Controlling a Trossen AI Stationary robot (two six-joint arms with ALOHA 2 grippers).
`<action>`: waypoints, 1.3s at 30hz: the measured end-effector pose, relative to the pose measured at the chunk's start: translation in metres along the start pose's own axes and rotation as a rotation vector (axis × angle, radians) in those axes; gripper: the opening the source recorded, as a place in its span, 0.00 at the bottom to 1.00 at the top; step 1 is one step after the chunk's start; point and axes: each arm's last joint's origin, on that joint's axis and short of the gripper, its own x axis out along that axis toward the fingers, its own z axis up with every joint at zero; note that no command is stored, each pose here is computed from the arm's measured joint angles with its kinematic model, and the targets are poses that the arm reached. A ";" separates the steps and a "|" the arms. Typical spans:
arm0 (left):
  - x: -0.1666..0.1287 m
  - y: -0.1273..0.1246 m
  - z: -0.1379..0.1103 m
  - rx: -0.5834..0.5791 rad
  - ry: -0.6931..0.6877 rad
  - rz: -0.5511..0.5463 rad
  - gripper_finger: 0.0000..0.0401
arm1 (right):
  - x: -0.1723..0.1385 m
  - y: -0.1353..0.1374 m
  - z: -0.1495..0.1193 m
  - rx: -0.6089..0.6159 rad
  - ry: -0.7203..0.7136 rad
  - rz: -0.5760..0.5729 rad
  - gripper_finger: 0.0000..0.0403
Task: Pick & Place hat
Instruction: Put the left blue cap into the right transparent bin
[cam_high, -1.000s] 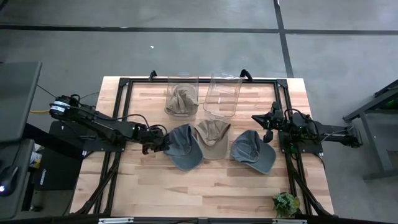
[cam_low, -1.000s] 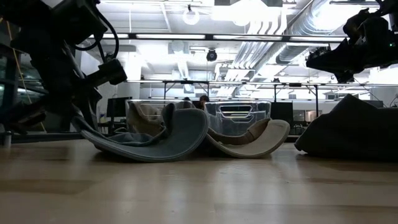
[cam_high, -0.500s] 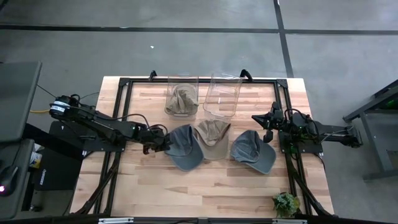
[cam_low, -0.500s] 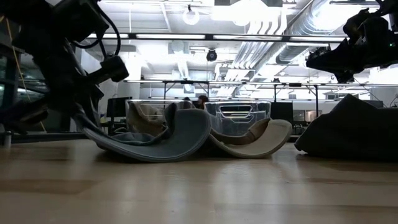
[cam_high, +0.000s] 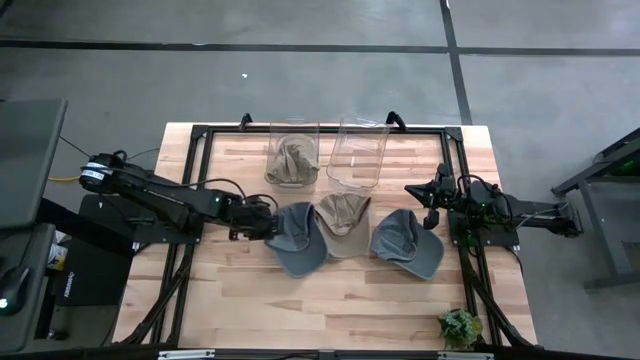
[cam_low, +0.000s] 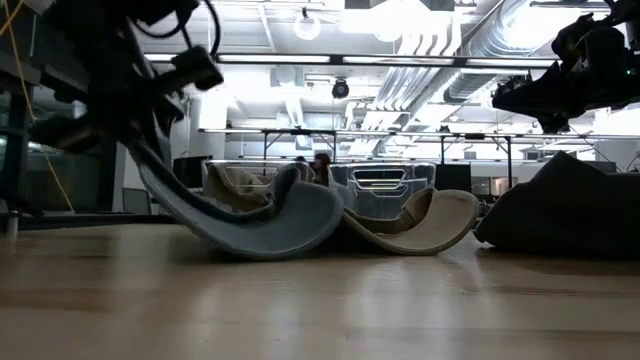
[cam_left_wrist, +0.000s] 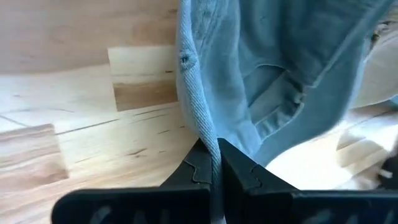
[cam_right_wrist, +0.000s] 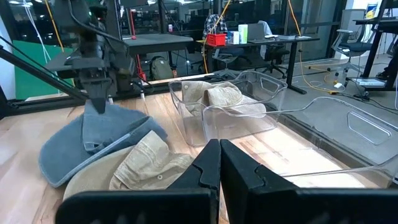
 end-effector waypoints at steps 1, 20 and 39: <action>-0.004 -0.004 0.000 0.018 -0.007 0.011 0.00 | 0.000 0.000 0.000 0.000 0.000 0.000 0.00; -0.047 -0.034 -0.026 0.359 -0.153 0.009 0.00 | 0.000 0.000 0.001 -0.002 -0.005 -0.004 0.00; -0.050 -0.033 -0.034 0.471 -0.271 -0.013 0.00 | 0.007 0.004 0.010 0.376 -0.062 0.068 0.00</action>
